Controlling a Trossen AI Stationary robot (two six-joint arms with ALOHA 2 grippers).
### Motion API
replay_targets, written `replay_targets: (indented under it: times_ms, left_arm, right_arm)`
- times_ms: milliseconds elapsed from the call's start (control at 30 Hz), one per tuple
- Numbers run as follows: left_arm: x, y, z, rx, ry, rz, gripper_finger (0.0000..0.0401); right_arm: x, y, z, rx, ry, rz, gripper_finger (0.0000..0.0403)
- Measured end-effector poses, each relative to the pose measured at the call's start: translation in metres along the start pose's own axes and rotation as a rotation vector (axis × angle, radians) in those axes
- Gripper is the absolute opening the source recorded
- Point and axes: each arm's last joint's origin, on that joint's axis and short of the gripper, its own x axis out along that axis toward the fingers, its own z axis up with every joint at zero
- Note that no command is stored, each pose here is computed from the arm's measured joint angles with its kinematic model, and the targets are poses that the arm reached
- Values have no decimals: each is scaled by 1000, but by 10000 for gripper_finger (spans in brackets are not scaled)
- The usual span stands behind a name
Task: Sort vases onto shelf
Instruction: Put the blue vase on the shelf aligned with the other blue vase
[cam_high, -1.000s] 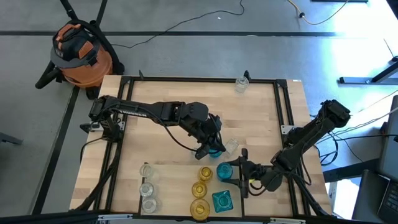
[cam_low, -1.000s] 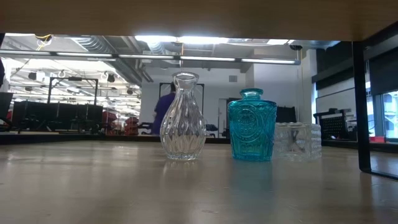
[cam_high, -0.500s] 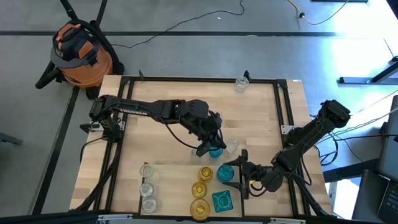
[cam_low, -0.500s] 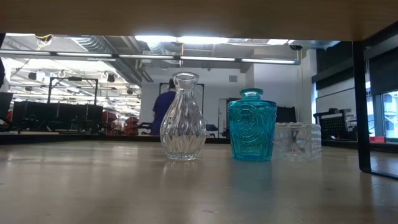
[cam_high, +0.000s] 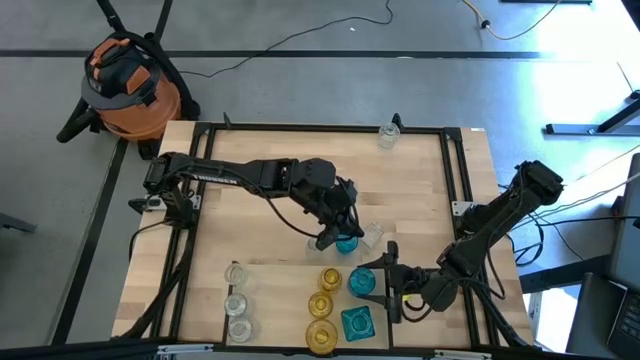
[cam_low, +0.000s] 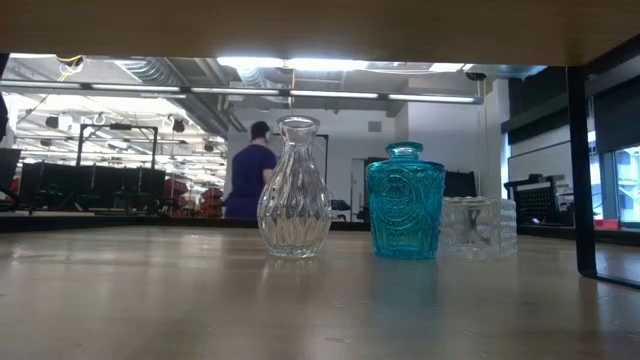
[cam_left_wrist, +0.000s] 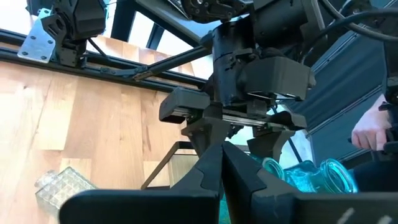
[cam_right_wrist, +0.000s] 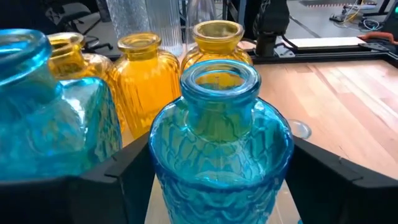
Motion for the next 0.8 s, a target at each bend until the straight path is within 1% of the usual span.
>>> replay_targets:
  times_ms: [200, 400, 567, 800]
  left_arm:
    - [0, 0, 0, 0, 6, -15, 2]
    - [0, 0, 0, 0, 8, -19, 2]
    - [0, -1, 0, 0, 9, -21, 1]
    - [0, -1, 0, 0, 9, -22, 2]
  right_arm:
    - [0, 1, 0, 0, 21, 18, 284]
    - [3, -2, 0, 90, 49, 49, 284]
    - [5, -4, 0, 94, 77, 79, 285]
    - [4, -4, 0, 86, 66, 59, 285]
